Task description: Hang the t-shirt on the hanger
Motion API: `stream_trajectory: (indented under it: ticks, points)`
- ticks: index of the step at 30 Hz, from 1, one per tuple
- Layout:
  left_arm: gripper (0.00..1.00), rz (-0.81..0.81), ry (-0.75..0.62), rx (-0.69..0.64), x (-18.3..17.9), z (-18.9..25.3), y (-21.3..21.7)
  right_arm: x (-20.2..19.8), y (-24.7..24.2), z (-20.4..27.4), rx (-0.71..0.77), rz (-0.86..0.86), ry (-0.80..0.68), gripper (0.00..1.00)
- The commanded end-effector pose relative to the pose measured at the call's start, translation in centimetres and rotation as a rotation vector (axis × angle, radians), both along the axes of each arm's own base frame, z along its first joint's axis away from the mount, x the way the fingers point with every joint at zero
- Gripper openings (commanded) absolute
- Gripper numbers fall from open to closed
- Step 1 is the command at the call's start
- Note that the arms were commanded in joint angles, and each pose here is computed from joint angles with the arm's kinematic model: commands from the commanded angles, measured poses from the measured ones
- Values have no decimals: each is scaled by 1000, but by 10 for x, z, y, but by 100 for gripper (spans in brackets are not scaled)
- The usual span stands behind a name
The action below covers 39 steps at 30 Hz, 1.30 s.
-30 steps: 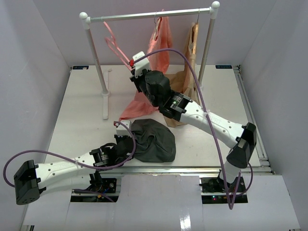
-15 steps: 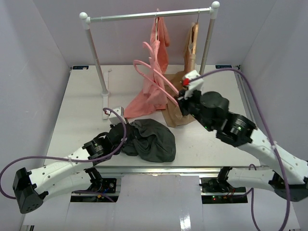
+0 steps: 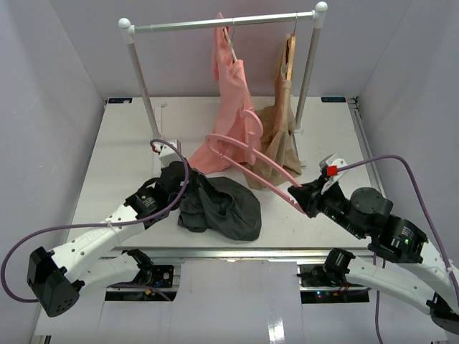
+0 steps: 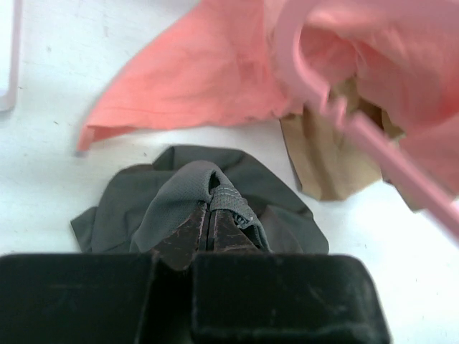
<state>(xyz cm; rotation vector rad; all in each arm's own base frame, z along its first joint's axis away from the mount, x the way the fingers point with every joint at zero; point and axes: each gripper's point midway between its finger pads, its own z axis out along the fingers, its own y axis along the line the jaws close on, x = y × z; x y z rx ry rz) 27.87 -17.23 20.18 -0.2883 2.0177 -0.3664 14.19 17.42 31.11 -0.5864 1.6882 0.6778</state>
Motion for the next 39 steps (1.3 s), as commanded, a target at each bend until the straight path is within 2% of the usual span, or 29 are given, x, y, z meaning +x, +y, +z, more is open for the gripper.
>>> stream_trajectory:
  ticks: [1, 16, 26, 39]
  points:
    - [0, 14, -6, -20, 14, 14, 5, -21, 0, 11, 97, 85, 10, 8]
    - [0, 55, 15, -7, 39, 21, 13, -48, -15, -26, 60, 162, 80, 8]
    - [0, 70, 25, 18, 44, 15, 18, -53, -20, -17, 88, 173, 71, 8]
    - [0, 43, 31, 21, 40, 13, 16, -52, -27, -8, 43, 162, 57, 8]
